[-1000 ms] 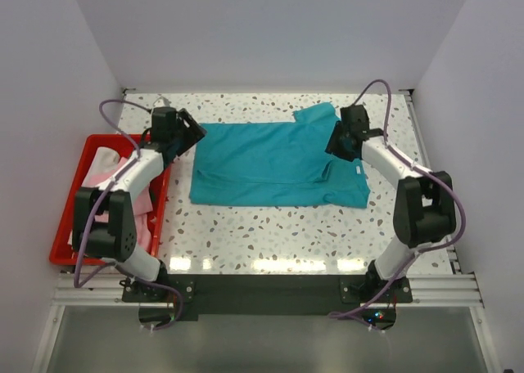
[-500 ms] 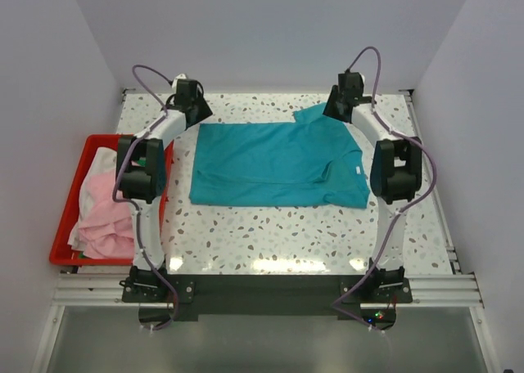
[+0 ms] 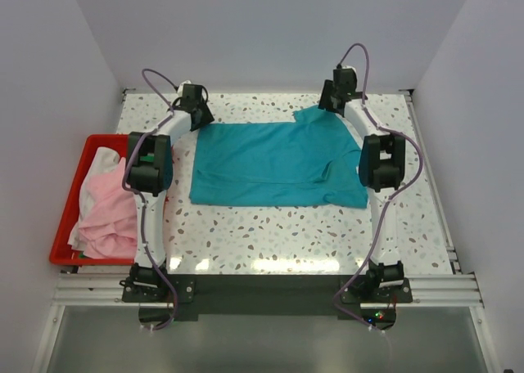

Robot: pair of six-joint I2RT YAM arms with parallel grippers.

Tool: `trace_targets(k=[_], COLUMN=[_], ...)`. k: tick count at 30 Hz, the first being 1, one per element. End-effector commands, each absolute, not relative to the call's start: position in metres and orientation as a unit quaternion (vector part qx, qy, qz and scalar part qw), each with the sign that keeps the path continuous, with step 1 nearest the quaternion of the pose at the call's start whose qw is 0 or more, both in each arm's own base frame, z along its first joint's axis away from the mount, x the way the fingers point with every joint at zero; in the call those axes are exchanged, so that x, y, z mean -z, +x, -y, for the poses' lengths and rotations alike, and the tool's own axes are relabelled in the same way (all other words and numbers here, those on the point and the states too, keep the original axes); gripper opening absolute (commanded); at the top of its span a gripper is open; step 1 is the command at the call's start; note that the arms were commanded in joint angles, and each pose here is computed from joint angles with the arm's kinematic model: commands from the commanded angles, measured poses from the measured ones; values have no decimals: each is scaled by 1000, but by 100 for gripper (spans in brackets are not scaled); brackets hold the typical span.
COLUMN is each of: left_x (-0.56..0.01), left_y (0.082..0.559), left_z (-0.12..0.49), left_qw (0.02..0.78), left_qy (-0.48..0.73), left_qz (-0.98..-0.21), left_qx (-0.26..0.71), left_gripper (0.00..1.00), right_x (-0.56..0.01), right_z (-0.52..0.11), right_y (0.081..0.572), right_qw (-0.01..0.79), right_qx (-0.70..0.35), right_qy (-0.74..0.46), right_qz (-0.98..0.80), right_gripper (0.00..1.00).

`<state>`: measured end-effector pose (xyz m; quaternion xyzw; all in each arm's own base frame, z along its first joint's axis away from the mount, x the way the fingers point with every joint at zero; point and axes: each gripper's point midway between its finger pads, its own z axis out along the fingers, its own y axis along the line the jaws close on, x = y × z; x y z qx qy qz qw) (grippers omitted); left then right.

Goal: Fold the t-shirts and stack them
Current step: Fold the tshirt

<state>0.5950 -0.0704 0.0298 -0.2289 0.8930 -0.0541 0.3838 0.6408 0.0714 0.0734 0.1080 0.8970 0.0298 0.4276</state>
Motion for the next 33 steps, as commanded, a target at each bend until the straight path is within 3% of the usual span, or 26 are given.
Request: trace_targets(k=[1, 6, 11, 15, 19, 23, 33], left_x=[-36, -30, -29, -33, -36, -44, -87], left_y=[605, 605, 604, 605, 606, 608, 610], left_z=[70, 70, 69, 68, 67, 68, 63], left_qw=[401, 399, 398, 403, 406, 414, 454], left_qy=[-221, -222, -221, -220, -220, -223, -230], left_qz=[-888, -889, -889, -887, -886, -882, -859], left_qx=[47, 45, 42, 42, 42, 47, 59], left_gripper=[51, 50, 44, 37, 27, 20, 15], right_x=[-88, -75, -69, -65, -68, -80, -129], right_z=[-53, -47, -49, -53, -54, -53, -49], right_y=[656, 662, 666, 668, 669, 670, 665], right_qw=[452, 449, 448, 449, 452, 460, 497], right_qx=[-15, -10, -22, -37, -41, -52, -67], right_qy=[104, 102, 107, 114, 119, 129, 143], right_qz=[-886, -888, -887, -886, -883, -877, -853], right_gripper=[56, 58, 56, 42, 19, 3, 0])
